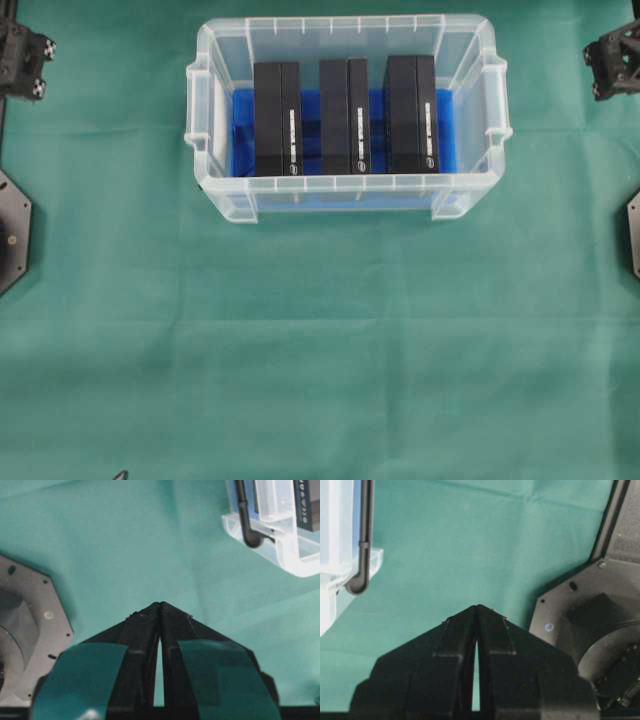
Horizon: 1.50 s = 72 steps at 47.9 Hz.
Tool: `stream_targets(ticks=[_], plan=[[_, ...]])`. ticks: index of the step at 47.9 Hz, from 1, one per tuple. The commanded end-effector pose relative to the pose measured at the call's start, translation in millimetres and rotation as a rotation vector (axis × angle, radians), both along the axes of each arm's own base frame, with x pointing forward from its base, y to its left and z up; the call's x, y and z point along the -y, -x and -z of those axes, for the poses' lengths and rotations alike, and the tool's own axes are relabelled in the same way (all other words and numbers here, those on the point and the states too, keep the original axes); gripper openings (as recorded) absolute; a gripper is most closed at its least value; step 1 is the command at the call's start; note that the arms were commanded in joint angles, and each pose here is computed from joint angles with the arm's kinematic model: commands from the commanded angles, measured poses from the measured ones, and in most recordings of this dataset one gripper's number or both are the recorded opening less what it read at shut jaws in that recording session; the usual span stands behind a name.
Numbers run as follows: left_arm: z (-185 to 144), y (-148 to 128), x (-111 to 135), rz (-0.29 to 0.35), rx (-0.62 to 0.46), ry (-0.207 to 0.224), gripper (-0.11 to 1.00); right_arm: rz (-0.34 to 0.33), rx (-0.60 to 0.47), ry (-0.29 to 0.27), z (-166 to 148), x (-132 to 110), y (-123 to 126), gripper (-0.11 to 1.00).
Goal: Take out the box from the case.
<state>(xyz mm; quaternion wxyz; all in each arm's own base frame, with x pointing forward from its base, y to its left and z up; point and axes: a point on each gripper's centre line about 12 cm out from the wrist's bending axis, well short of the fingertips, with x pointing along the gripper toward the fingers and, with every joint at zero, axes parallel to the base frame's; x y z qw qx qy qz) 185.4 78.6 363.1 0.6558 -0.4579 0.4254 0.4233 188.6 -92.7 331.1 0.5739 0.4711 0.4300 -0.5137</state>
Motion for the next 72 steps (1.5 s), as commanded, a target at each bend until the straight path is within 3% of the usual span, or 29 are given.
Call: stream_targets(ticks=[1, 13, 17, 22, 26, 31, 34, 38, 41, 72], plan=[[-8.0, -0.1, -1.6, -0.006, 0.023, -0.014, 0.01, 0.002, 0.013, 0.012, -3.8, 1.2, -0.2, 0.00], [-5.5, -0.2, -1.1, -0.006, 0.019, -0.007, 0.08, 0.002, 0.031, 0.015, -0.6, 1.9, -3.0, 0.00], [-5.6, -0.5, -1.2, -0.010, 0.022, -0.007, 0.20, 0.002, 0.036, 0.015, 0.4, 1.8, -3.2, 0.00], [-5.6, -0.6, -1.0, -0.013, 0.024, -0.004, 0.43, 0.007, 0.027, 0.011, 3.8, 1.5, -2.4, 0.02], [-5.3, 0.2, -0.9, -0.017, 0.021, -0.003, 0.64, 0.011, 0.022, 0.007, 6.1, 1.3, -2.4, 0.15], [-4.8, 0.1, -0.4, -0.016, 0.020, -0.001, 0.85, 0.022, 0.012, 0.009, 8.5, 1.7, -1.1, 0.46], [-4.6, 0.5, -0.3, -0.017, 0.020, -0.001, 0.91, 0.029, 0.004, 0.018, 9.3, 2.9, -0.1, 0.65], [-4.6, 0.4, -0.1, -0.020, 0.021, 0.001, 0.93, 0.034, -0.005, 0.031, 9.1, 3.9, 0.8, 0.87], [-4.6, 0.3, -0.3, -0.027, 0.023, 0.002, 0.93, 0.042, -0.006, 0.036, 9.0, 4.6, 1.1, 0.94], [-0.9, 1.6, 1.2, -0.039, 0.017, 0.013, 0.93, 0.050, -0.005, 0.040, 8.4, 5.4, 1.3, 0.94]])
